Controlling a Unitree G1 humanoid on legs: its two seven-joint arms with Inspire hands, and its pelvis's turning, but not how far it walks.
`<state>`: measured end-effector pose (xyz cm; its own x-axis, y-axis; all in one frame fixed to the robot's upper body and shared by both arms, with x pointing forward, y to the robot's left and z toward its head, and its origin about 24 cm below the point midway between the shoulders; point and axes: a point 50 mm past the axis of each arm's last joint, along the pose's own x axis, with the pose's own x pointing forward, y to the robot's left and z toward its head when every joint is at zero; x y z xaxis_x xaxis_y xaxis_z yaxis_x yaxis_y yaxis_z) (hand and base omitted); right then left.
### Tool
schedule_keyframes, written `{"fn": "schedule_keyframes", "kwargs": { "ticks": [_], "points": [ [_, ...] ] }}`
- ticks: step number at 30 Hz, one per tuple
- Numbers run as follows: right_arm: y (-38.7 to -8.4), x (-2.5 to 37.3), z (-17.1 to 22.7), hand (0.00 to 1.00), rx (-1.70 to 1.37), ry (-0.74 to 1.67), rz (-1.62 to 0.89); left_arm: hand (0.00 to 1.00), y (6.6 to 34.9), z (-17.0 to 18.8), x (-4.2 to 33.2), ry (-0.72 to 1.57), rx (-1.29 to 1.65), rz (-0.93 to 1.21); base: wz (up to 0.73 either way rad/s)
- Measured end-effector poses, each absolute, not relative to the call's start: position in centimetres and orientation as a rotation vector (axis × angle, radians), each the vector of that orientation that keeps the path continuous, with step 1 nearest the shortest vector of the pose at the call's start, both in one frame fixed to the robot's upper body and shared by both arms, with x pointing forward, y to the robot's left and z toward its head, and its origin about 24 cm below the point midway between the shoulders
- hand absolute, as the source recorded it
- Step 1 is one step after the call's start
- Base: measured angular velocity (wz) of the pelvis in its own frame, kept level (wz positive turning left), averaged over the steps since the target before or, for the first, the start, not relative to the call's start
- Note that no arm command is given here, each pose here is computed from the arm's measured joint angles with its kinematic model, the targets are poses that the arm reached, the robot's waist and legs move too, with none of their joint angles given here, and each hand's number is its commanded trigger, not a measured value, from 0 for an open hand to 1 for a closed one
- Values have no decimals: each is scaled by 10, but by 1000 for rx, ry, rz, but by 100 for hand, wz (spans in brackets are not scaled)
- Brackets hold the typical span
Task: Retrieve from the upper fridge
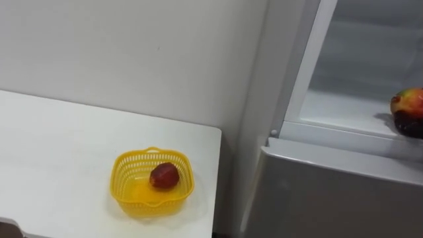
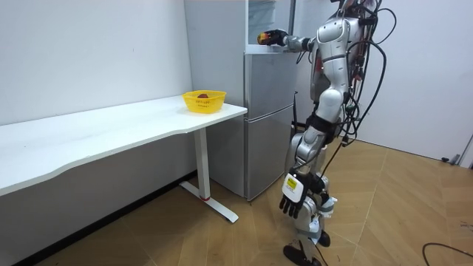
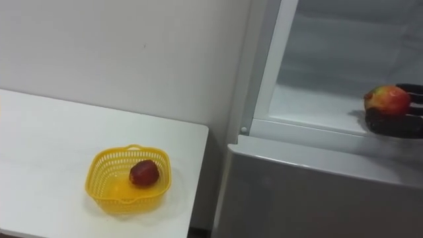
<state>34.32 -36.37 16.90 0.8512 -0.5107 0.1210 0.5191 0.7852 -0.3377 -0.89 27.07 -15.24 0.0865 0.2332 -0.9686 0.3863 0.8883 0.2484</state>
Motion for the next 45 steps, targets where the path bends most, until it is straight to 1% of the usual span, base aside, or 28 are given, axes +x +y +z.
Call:
{"fn": "schedule_keyframes", "kwargs": {
  "ticks": [6, 17, 22, 26, 31, 34, 36, 41, 45],
  "points": [
    [-362, 346, 177, 100, -368, -39, -558, 0, 272, -152, -4, 1490, 517, -120, 0],
    [-364, 346, 177, 100, -368, -23, -563, 0, 272, -152, -2, 1486, 521, -119, 0],
    [-361, 347, 183, 100, -328, -55, -563, 0, 272, -152, 7, 1459, 535, -112, -1],
    [-345, 350, 193, 100, -343, -129, -506, 0, 273, -152, 10, 1445, 545, -102, -10],
    [-319, 351, 193, 100, -337, -195, -419, 0, 273, -152, 11, 1427, 557, -93, -10],
    [-301, 348, 190, 100, -326, -248, -381, 0, 272, -152, 15, 1416, 557, -90, 1],
    [-281, 343, 189, 100, -299, -299, -340, 0, 272, -152, 18, 1406, 572, -82, 3],
    [-257, 328, 186, 100, -299, -377, -284, 0, 270, -152, 17, 1390, 555, -74, 3],
    [-241, 320, 194, 100, -290, -454, -266, 0, 264, -154, 14, 1386, 545, -73, -11]
  ]
}}
